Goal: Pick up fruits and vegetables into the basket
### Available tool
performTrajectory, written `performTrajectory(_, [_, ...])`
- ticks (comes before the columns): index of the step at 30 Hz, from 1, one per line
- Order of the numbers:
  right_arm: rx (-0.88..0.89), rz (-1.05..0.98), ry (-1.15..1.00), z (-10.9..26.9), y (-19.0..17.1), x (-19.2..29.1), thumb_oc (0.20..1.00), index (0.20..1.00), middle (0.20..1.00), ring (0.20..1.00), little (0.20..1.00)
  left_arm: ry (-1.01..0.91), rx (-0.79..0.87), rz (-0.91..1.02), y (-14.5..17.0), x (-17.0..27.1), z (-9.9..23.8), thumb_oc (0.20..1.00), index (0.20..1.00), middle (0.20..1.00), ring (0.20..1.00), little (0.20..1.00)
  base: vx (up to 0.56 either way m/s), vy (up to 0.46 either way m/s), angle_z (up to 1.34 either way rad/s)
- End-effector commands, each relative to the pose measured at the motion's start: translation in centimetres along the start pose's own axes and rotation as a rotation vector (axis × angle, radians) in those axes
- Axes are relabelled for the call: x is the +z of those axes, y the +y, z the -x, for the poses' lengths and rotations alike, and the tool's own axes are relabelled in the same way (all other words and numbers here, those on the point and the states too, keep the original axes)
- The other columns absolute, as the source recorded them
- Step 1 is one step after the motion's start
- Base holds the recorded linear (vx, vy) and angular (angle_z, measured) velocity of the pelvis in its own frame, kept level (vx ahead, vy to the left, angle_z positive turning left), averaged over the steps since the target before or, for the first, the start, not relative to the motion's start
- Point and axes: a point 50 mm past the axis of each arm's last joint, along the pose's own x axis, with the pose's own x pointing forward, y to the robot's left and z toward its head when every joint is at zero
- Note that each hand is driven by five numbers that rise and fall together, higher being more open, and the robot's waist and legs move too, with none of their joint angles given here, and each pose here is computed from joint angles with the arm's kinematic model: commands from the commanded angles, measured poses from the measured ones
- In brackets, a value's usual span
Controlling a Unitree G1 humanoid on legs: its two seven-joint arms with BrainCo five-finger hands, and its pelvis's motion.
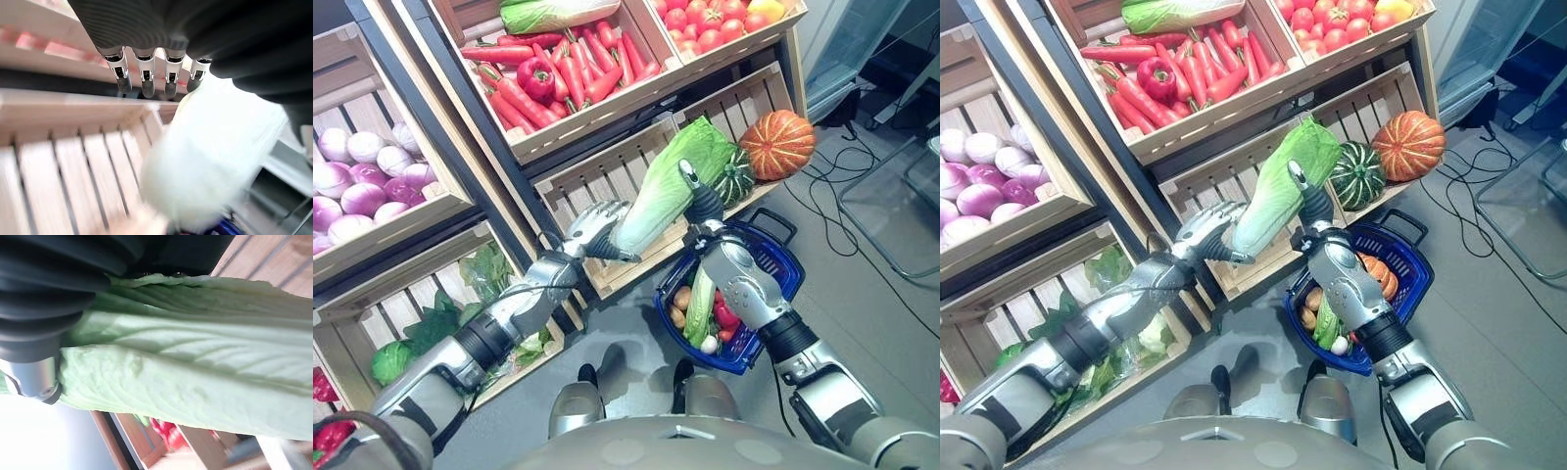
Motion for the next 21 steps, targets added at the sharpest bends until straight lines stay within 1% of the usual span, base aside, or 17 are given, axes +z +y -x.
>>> performTrajectory(1, [0.082, 0.033, -0.470, 0.6, 1.1, 9.5, 0.200, 0.200, 0.200, 0.200, 0.200, 0.126, -0.013, 0.270, -0.6, -2.4, 0.9, 1.000, 1.000, 1.000, 1.000, 1.000, -0.13, -0.024, -0.08])
performTrajectory(3, [0.042, 0.116, -0.555, 1.4, 0.2, 11.1, 0.200, 0.200, 0.200, 0.200, 0.200, 0.237, -0.096, 0.454, -2.5, -4.1, 1.9, 1.000, 1.000, 1.000, 1.000, 1.000, -0.15, -0.028, -0.05])
performTrajectory(4, [0.014, 0.173, -0.611, 2.0, -0.3, 12.3, 0.200, 0.200, 0.200, 0.200, 0.200, 0.302, -0.159, 0.583, -3.8, -5.0, 2.6, 1.000, 1.000, 1.000, 1.000, 1.000, -0.13, -0.028, -0.03])
performTrajectory(5, [0.010, 0.186, -0.624, 2.1, -0.4, 12.6, 0.200, 0.200, 0.200, 0.200, 0.200, 0.305, -0.168, 0.597, -4.1, -5.1, 2.7, 1.000, 1.000, 1.000, 1.000, 1.000, -0.12, -0.036, -0.07])
performTrajectory(8, [-0.072, 0.306, -0.707, 3.2, -1.7, 14.5, 0.200, 0.200, 0.200, 0.200, 0.200, 0.451, -0.232, 0.849, -7.0, -6.8, 4.5, 1.000, 1.000, 1.000, 1.000, 1.000, -0.14, -0.054, -0.07])
performTrajectory(11, [-0.146, 0.405, -0.743, 3.8, -2.7, 15.8, 0.200, 0.200, 0.200, 0.200, 0.200, 0.521, -0.275, 0.962, -8.6, -7.9, 5.8, 1.000, 1.000, 1.000, 1.000, 1.000, -0.14, -0.037, -0.01])
performTrajectory(15, [-0.205, 0.433, -0.725, 4.1, -4.3, 16.7, 0.200, 0.200, 0.200, 0.200, 0.200, 0.590, -0.344, 1.092, -10.8, -8.5, 7.6, 1.000, 1.000, 1.000, 1.000, 1.000, -0.15, -0.008, -0.04])
performTrajectory(19, [-0.256, 0.445, -0.677, 3.1, -5.6, 16.4, 0.200, 0.200, 0.200, 0.200, 0.200, 0.581, -0.382, 1.109, -11.9, -8.4, 8.3, 1.000, 1.000, 1.000, 1.000, 1.000, -0.10, 0.022, -0.02])
performTrajectory(21, [-0.259, 0.444, -0.658, 2.6, -5.8, 16.2, 0.200, 0.200, 0.200, 0.200, 0.200, 0.577, -0.373, 1.114, -12.0, -8.4, 8.3, 1.000, 1.000, 1.000, 1.000, 1.000, -0.04, 0.041, -0.06])
